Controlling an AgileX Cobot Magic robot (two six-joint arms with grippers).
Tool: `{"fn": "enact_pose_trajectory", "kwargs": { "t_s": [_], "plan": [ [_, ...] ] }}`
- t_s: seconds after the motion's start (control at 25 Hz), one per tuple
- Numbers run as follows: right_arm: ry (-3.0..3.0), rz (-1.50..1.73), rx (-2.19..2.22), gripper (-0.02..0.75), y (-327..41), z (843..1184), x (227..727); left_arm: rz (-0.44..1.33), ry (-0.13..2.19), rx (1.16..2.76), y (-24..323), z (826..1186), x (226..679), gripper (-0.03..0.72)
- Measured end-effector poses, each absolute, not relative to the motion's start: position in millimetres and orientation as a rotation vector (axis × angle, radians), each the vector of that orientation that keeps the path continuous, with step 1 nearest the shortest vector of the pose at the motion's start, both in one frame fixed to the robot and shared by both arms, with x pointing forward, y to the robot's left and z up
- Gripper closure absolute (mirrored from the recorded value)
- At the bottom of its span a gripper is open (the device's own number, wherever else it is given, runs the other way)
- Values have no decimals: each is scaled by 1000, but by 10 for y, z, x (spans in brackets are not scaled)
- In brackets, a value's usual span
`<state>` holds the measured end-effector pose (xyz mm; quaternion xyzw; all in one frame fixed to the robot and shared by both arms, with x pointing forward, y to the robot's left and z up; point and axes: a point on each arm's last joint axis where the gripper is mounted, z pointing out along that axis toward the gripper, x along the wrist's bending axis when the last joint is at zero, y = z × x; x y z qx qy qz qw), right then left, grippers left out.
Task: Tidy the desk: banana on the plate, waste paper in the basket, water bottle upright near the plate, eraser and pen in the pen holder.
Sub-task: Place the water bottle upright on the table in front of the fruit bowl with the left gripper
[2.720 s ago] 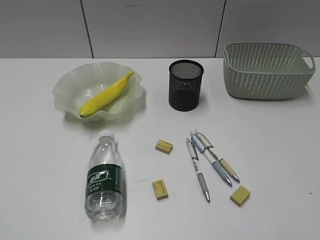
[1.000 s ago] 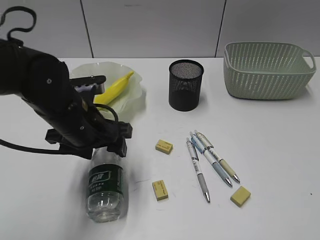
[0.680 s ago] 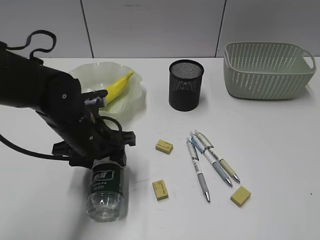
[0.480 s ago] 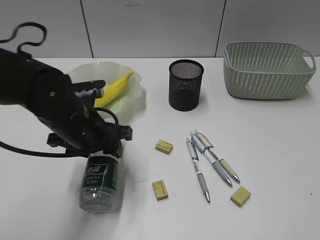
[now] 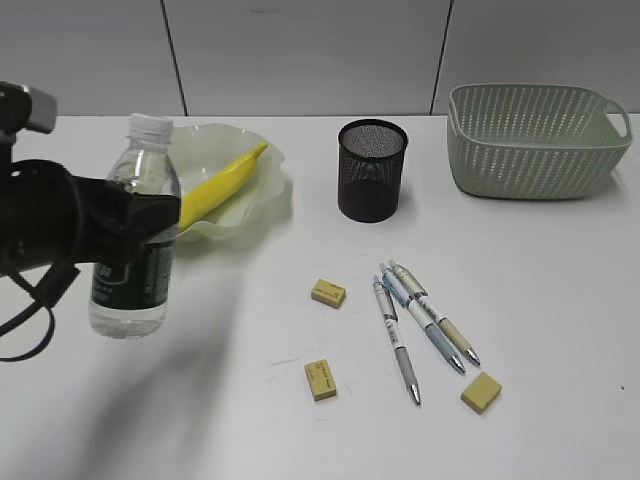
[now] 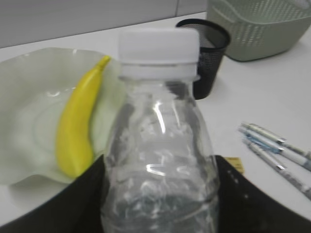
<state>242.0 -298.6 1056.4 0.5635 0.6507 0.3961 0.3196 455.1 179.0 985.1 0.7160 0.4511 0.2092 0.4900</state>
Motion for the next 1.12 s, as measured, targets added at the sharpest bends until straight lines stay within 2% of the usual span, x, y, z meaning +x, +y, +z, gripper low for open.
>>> {"fn": "enact_pose_trajectory", "kwargs": {
  "t_s": [0.2,0.48,0.68,0.88,1.12],
  "plan": [
    [1711,1041,1481,229,-2986,10564,2420,579,1161,1631,2077,9745,4718,255],
    [1710,1042,1481,229,-2986,10564,2420,602,961,1445,2019,9792,4841,255],
    [1710,1042,1481,229,-2986,10564,2420,630,896,1442,2038,9584,4715,256],
    [1710,1042,1481,229,-2986,10564,2420,709,979,1526,2196,9241,4467,256],
    [1710,1042,1481,229,-2986,10565,2420,726,1064,1572,2242,9038,4505,256]
  ]
}}
